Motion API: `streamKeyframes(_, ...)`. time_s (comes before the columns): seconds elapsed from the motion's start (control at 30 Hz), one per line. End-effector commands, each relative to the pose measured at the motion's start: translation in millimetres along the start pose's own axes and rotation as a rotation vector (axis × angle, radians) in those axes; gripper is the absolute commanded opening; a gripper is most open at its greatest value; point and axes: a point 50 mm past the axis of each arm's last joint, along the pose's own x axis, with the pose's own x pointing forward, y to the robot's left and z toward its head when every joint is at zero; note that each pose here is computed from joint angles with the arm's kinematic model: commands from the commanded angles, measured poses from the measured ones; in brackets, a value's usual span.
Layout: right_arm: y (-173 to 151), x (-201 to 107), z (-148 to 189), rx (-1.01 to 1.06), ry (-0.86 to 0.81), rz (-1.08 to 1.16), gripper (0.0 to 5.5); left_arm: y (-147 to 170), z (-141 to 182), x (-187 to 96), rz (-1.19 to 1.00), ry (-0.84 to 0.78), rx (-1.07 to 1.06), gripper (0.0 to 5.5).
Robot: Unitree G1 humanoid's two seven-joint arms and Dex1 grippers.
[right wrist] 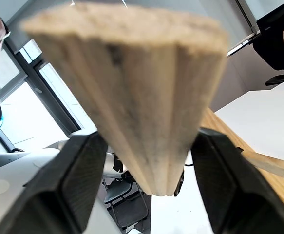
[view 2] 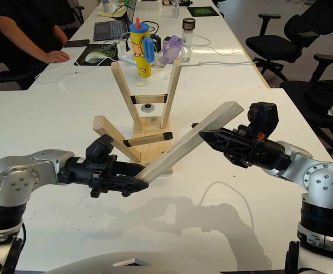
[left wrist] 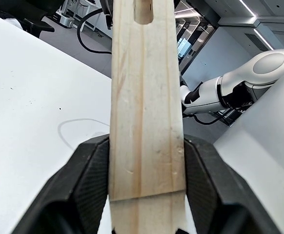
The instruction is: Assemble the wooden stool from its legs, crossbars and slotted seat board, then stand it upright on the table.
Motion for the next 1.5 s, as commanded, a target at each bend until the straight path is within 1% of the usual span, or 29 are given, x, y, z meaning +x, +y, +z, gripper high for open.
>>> streamKeyframes(0.03, 3, 2, 1, 0.004, -0.004, 0.018, 2.15, 2, -3, -2, 0.025, 0.041, -0.001, 2.06)
streamKeyframes(0.17, 3, 2, 0, 0.006, -0.013, 0.014, 2.12, 4, -7, -4, 0.049, 0.069, 0.015, 2.06)
streamKeyframes(0.23, 2, 2, -3, 0.012, -0.004, 0.003, 2.12, 6, -4, -2, 0.076, 0.064, 0.102, 2.06)
streamKeyframes(0.3, 1, 1, -5, 0.015, 0.003, -0.011, 2.12, 10, 3, 0, 0.119, 0.013, 0.175, 2.06)
streamKeyframes(0.33, 0, 0, -6, 0.014, 0.007, -0.021, 2.12, 12, 5, 0, 0.127, -0.013, 0.166, 2.43)
streamKeyframes(0.4, -3, -3, -6, 0.007, 0.017, -0.059, 2.11, 15, 6, -1, 0.154, -0.048, 0.145, 2.69)
streamKeyframes(0.43, -5, -6, -7, -0.006, 0.040, -0.102, 2.11, 17, 6, -2, 0.180, -0.053, 0.135, 2.91)
streamKeyframes(0.5, -11, -18, -5, -0.053, 0.096, -0.214, 2.10, 19, -3, -3, 0.233, -0.001, 0.134, 3.18)
streamKeyframes(0.6, -16, -35, 6, -0.126, 0.156, -0.319, 2.05, 18, -26, 1, 0.264, 0.105, 0.124, 3.20)
streamKeyframes(0.7, -17, -43, 26, -0.220, 0.150, -0.348, 2.05, 24, -42, 6, 0.334, 0.166, 0.168, 3.20)
streamKeyframes(0.83, -21, -46, 47, -0.344, 0.121, -0.368, 2.05, 40, -45, 19, 0.459, 0.159, 0.302, 3.20)
streamKeyframes(0.97, -33, -47, 48, -0.403, 0.175, -0.404, 2.05, 51, -54, 38, 0.533, 0.228, 0.469, 3.20)
streamKeyframes(1.03, -37, -47, 46, -0.402, 0.185, -0.400, 2.05, 58, -56, 39, 0.591, 0.232, 0.505, 3.20)
streamKeyframes(1.13, -39, -46, 43, -0.399, 0.196, -0.391, 2.05, 69, -53, 28, 0.702, 0.231, 0.503, 3.20)
streamKeyframes(1.27, -39, -45, 41, -0.405, 0.167, -0.374, 2.05, 81, -53, 5, 0.826, 0.293, 0.486, 3.20)
streamKeyframes(1.37, -40, -41, 41, -0.421, 0.142, -0.360, 2.05, 84, -64, -5, 0.840, 0.397, 0.452, 3.20)
streamKeyframes(1.5, -43, -34, 39, -0.451, 0.119, -0.343, 2.05, 81, -83, -15, 0.804, 0.537, 0.394, 3.20)
